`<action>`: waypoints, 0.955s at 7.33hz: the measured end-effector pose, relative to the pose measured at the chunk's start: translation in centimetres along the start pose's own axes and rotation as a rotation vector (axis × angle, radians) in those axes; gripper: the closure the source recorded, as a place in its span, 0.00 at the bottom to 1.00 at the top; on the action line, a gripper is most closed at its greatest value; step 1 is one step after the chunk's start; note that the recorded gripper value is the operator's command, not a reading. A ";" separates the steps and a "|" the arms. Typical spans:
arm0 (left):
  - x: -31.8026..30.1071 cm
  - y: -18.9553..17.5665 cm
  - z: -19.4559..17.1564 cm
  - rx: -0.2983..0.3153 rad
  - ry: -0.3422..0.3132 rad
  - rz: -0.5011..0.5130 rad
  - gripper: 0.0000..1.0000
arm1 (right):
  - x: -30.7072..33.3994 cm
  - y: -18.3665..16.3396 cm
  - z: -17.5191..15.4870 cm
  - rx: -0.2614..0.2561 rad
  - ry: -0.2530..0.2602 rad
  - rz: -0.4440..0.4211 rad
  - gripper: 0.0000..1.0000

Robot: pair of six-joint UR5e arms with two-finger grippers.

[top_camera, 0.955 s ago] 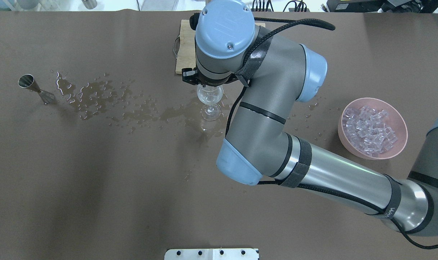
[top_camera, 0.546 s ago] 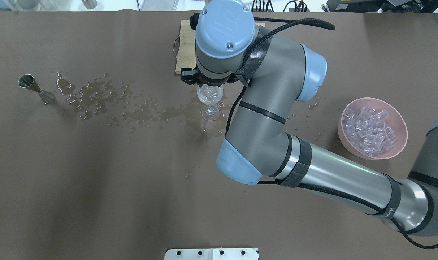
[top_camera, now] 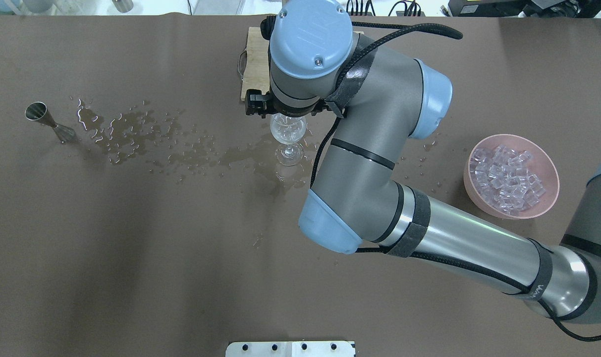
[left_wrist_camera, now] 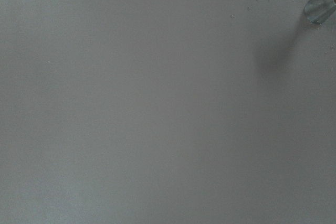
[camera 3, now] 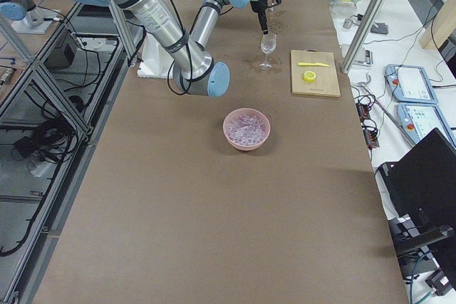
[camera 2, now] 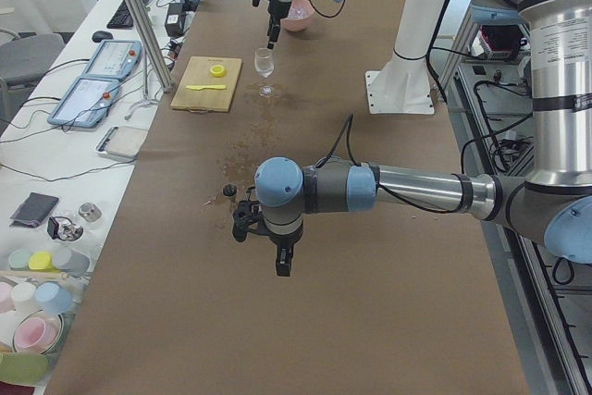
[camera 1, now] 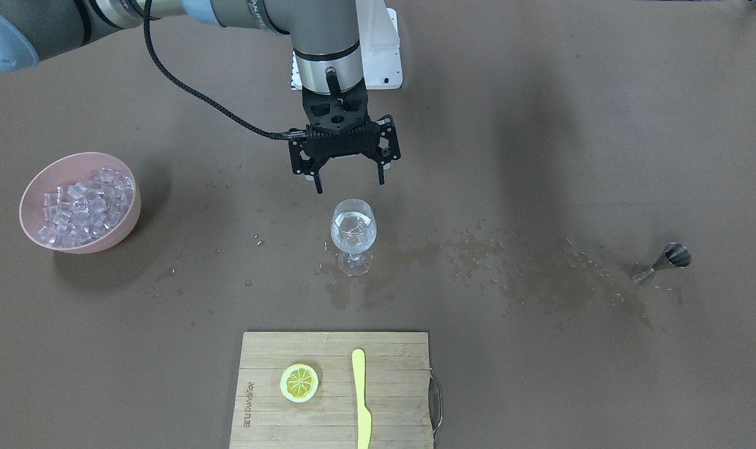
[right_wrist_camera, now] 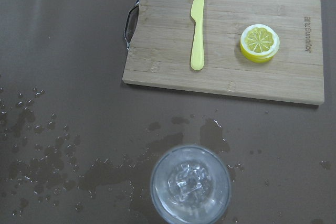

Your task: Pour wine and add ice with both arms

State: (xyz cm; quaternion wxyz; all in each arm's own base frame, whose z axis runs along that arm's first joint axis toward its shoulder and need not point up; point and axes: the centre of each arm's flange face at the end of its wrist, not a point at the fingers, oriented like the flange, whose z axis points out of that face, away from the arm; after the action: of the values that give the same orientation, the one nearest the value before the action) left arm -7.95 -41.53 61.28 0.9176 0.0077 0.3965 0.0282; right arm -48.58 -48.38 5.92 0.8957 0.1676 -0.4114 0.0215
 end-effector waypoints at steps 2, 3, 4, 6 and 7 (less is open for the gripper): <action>0.1 -0.1 -0.1 0.002 -0.003 0.001 0.02 | 3.5 -2.2 -0.2 -0.012 0.007 -0.027 0.01; 0.1 -0.3 -0.2 0.003 -0.008 0.004 0.02 | 8.0 -4.1 -0.4 -0.029 0.010 -0.041 0.01; 0.2 -0.3 -0.3 0.005 -0.011 0.008 0.02 | 14.1 -5.9 -0.9 -0.061 0.007 -0.066 0.01; -0.4 -0.1 0.2 0.031 -0.021 0.035 0.02 | 26.8 -8.5 -2.1 -0.143 -0.014 -0.123 0.00; -1.0 0.3 0.7 0.044 -0.028 0.047 0.02 | 32.3 -8.9 -2.6 -0.173 -0.019 -0.124 0.00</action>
State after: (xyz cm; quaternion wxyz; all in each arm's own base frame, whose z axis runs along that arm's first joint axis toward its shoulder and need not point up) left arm -8.16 -41.25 62.46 0.9217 0.0378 0.3840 0.0409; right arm -23.74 -59.19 25.88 0.9024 0.1152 -0.4091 -0.0711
